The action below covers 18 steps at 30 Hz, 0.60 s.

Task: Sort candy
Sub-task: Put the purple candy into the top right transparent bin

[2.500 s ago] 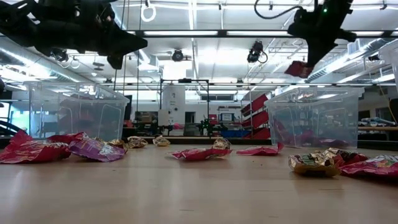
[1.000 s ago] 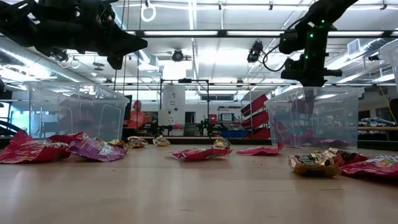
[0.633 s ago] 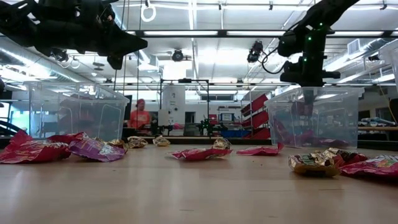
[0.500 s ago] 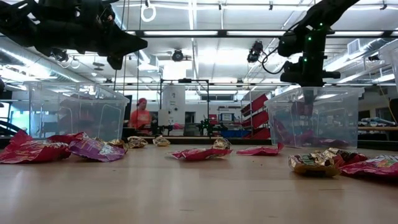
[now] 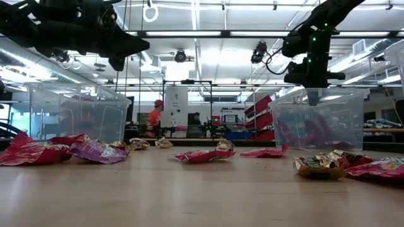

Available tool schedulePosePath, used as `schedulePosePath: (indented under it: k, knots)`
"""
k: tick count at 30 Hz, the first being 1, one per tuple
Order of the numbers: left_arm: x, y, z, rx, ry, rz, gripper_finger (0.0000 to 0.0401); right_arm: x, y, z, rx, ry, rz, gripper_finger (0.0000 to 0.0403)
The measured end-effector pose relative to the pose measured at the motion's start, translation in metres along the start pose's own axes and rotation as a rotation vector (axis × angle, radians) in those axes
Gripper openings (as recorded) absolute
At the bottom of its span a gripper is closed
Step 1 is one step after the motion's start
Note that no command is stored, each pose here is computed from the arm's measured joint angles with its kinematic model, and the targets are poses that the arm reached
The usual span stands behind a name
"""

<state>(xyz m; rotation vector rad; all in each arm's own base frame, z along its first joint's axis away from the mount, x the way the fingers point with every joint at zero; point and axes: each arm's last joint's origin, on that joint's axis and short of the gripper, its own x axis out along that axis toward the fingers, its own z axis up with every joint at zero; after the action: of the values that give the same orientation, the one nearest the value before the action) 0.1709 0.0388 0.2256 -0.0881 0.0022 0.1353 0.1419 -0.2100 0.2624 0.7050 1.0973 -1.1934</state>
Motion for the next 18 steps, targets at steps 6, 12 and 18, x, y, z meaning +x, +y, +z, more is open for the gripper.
schedulePosePath:
  k: [6, 12, 18]
  knots:
    - [0.000, 0.000, 0.000, 0.000, 0.000, 0.000, 0.0009, 0.000, 0.000, 0.000, 0.000, 0.000, 0.000, 0.0029]
    - [0.000, 0.000, 0.000, -0.001, 0.000, 0.000, 0.0009, -0.001, 0.000, 0.000, -0.002, -0.001, 0.001, 0.0032]
    - [0.000, 0.000, 0.000, -0.004, -0.002, 0.000, 0.0009, -0.018, 0.002, -0.007, -0.023, -0.058, 0.038, 0.0032]
